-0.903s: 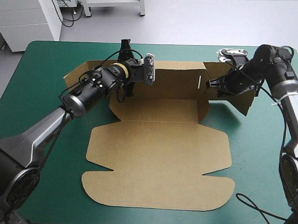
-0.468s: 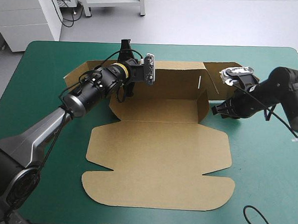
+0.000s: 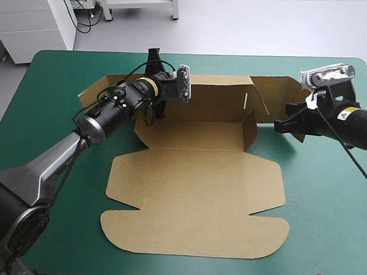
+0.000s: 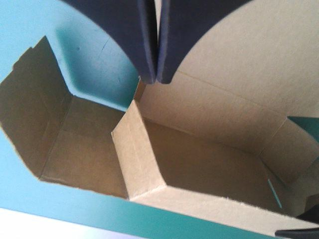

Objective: Fold the box

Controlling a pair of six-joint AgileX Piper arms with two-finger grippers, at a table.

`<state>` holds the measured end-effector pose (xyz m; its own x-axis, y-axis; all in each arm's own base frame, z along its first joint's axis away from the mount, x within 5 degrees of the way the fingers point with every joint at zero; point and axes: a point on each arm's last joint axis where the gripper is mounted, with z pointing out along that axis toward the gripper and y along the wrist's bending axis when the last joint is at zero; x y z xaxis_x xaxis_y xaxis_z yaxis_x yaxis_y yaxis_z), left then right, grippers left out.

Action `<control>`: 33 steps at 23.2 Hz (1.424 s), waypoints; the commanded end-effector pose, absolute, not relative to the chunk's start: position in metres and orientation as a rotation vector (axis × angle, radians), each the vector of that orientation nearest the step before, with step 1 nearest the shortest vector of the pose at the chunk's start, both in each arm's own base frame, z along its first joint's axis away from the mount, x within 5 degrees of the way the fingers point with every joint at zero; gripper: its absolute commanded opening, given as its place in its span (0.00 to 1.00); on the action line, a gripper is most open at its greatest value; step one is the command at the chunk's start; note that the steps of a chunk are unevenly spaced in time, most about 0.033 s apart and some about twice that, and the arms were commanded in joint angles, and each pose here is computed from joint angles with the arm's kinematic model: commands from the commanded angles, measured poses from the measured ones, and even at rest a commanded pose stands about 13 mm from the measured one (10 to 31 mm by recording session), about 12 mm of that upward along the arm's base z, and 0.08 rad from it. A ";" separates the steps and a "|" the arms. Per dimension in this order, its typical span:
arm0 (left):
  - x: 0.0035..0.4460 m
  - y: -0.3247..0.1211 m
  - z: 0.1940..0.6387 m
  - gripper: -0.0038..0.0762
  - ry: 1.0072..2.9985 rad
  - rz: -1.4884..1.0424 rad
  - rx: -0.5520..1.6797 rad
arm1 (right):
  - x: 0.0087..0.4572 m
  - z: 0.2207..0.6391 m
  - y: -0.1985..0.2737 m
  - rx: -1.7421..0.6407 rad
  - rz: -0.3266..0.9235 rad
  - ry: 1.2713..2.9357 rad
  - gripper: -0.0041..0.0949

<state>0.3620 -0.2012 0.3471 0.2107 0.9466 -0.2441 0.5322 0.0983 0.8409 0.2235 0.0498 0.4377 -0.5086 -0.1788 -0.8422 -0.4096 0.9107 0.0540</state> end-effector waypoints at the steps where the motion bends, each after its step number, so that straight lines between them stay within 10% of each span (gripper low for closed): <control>1: 0.351 -0.197 0.378 0.04 1.403 0.553 1.466 | 0.235 0.450 0.050 -0.366 0.289 1.982 0.02; 18: 0.351 -0.197 0.378 0.04 1.398 0.555 1.468 | 0.385 0.418 0.064 -0.301 0.334 2.270 0.02; 33: 0.351 -0.197 0.379 0.04 1.399 0.548 1.457 | 0.371 0.364 0.061 -0.314 0.329 2.664 0.02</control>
<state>0.3620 -0.2010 0.3469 0.2043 0.9465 -0.2498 0.5351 0.1057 0.8382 0.3909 0.0598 0.3390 -0.8971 -0.1705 -0.4076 -0.2562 0.9524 0.1653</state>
